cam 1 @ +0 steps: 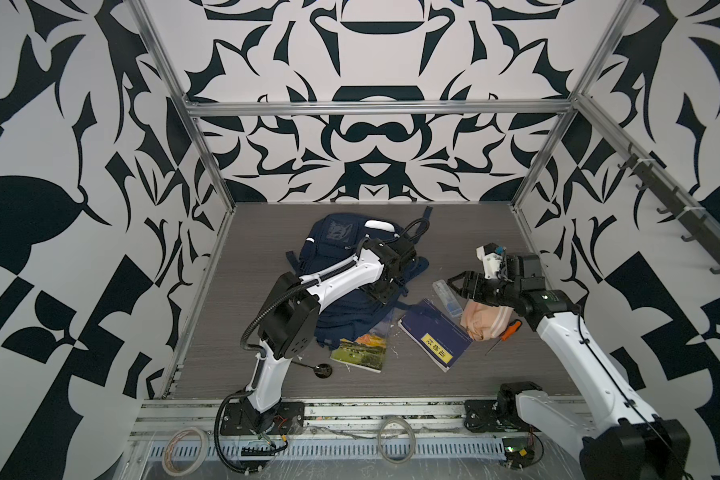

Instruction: Pack the student bag

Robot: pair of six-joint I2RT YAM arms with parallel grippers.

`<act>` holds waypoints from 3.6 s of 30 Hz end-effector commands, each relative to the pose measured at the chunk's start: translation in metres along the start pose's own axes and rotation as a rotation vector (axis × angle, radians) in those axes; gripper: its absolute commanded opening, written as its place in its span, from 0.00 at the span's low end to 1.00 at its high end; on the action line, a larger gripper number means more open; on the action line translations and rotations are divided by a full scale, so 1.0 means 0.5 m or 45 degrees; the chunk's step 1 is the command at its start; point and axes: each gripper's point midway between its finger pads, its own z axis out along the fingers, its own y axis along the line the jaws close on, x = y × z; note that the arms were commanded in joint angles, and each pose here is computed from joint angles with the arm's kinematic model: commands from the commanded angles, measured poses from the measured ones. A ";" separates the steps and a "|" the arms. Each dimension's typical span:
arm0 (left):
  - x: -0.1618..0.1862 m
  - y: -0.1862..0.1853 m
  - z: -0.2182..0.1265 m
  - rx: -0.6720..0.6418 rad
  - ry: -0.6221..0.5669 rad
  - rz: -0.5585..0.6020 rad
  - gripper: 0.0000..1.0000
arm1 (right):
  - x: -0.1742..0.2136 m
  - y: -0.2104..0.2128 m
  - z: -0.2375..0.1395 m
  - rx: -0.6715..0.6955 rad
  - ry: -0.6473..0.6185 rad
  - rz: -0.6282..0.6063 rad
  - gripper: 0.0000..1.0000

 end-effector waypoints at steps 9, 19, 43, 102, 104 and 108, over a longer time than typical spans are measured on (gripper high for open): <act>0.003 0.053 -0.228 0.214 -0.226 -0.063 0.00 | 0.009 0.095 -0.066 -0.190 -0.056 -0.393 0.75; 0.016 0.072 -0.429 0.472 -0.444 -0.064 0.00 | 0.002 0.170 -0.062 -0.496 -0.150 -0.551 0.64; -0.027 0.061 -0.520 0.758 -0.625 -0.092 0.00 | -0.032 0.229 -0.057 -0.613 -0.121 -0.649 0.46; -0.041 0.049 -0.523 0.907 -0.655 -0.154 0.00 | -0.063 0.206 0.014 -0.494 -0.116 -0.766 0.02; -0.041 0.058 -0.513 0.879 -0.645 -0.180 0.00 | -0.070 0.201 0.006 -0.449 -0.144 -0.787 0.00; -0.035 0.129 -0.442 0.684 -0.507 -0.416 0.00 | -0.056 0.193 0.001 -0.393 -0.105 -0.833 0.00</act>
